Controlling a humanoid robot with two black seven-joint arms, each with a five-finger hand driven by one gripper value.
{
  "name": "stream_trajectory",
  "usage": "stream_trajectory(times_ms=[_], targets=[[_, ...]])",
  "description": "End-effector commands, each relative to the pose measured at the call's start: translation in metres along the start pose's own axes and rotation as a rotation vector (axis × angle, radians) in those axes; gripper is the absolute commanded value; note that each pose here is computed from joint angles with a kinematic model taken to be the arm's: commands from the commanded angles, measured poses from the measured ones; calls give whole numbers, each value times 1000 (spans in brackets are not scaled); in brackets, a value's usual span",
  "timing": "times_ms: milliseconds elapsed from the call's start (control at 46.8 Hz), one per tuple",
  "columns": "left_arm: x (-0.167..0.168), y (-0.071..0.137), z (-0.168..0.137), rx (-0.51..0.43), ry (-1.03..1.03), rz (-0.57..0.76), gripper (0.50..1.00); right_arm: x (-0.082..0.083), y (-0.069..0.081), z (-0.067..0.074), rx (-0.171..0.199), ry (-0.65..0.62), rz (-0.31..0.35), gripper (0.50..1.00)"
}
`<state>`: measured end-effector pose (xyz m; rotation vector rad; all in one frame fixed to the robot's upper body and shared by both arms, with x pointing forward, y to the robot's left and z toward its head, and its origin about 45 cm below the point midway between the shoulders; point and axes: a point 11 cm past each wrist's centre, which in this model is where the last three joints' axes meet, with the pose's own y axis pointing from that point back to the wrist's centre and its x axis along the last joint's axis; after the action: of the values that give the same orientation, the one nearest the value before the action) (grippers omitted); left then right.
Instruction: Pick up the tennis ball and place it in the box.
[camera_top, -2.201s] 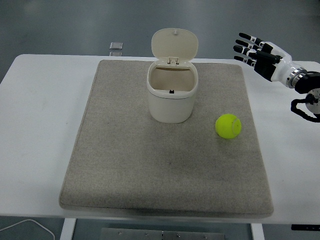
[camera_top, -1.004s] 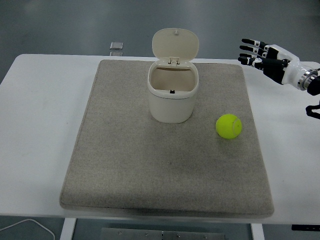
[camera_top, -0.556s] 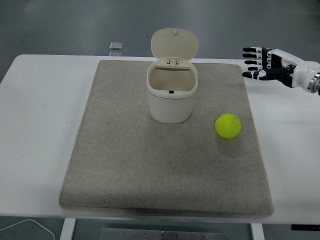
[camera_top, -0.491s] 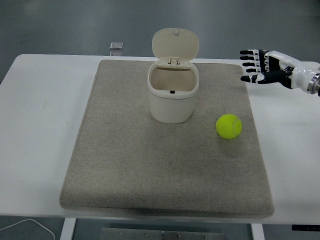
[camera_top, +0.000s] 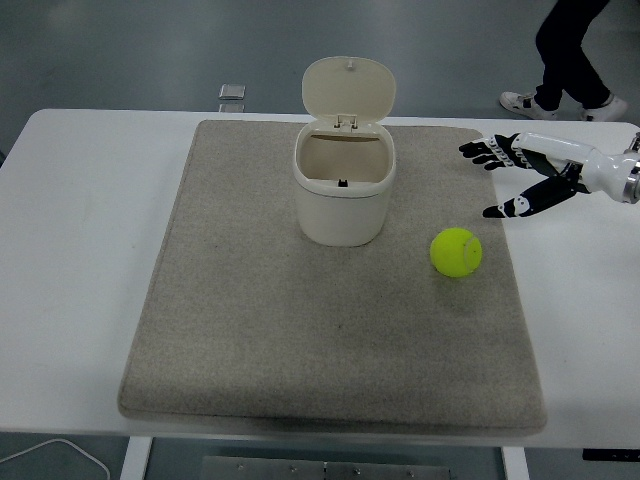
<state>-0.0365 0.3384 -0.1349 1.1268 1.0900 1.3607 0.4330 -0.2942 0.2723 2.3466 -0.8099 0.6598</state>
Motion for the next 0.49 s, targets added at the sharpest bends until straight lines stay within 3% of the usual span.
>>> stream_trajectory(times_ms=[0, 470], targets=[[0, 0, 0, 0, 0, 0, 992, -5, -1, -4, 17, 49, -31, 921], [0, 0, 0, 0, 0, 0, 992, -33, 4, -5, 35, 253, -180, 924]])
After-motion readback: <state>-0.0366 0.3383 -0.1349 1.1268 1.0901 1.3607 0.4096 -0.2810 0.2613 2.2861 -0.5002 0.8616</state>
